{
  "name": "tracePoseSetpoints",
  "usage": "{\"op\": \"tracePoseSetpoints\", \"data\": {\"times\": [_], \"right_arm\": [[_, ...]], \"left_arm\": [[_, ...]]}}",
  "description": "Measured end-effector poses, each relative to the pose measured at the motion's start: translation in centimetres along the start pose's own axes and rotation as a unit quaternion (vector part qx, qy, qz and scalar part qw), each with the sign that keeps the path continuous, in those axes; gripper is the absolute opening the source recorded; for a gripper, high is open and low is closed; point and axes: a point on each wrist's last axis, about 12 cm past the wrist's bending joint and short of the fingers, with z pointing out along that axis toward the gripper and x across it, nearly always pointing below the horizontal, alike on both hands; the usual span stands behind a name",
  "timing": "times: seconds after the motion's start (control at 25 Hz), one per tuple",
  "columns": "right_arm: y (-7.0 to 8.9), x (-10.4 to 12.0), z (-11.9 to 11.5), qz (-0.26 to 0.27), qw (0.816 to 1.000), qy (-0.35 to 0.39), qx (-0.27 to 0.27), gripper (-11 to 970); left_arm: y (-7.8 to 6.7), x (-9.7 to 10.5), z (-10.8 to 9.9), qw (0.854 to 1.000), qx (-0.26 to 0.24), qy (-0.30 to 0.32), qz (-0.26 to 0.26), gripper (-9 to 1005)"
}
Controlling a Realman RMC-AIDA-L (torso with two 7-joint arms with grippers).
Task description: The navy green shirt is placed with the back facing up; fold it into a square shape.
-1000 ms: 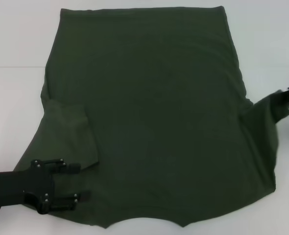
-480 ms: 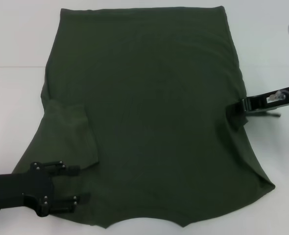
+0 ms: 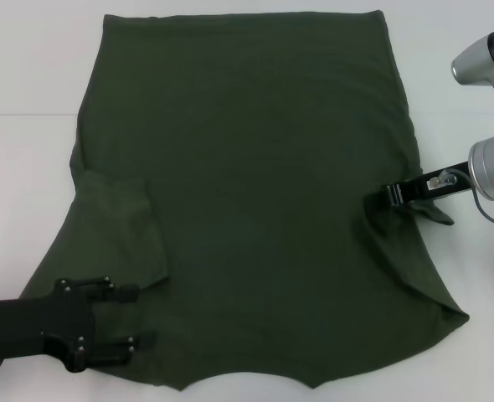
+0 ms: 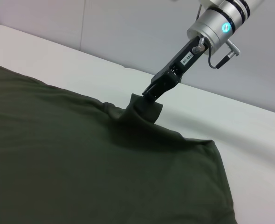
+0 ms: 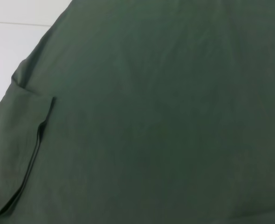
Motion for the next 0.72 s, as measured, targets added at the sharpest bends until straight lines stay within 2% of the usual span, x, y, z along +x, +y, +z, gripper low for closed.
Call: {"op": "tracePoseSetpoints", "data": {"times": [0.6, 0.72], "right_arm": [[0.51, 0.46, 0.89, 0.016, 1.000, 0.006, -0.014, 36], [0.37, 0.54, 0.80, 0.028, 0.999, -0.004, -0.021, 137]], "left_arm": [[-0.12, 0.21, 0.10, 1.000, 0.003, 0.002, -0.003, 753], [-0.16, 0.25, 0.17, 1.000, 0.004, 0.003, -0.004, 753]]}}
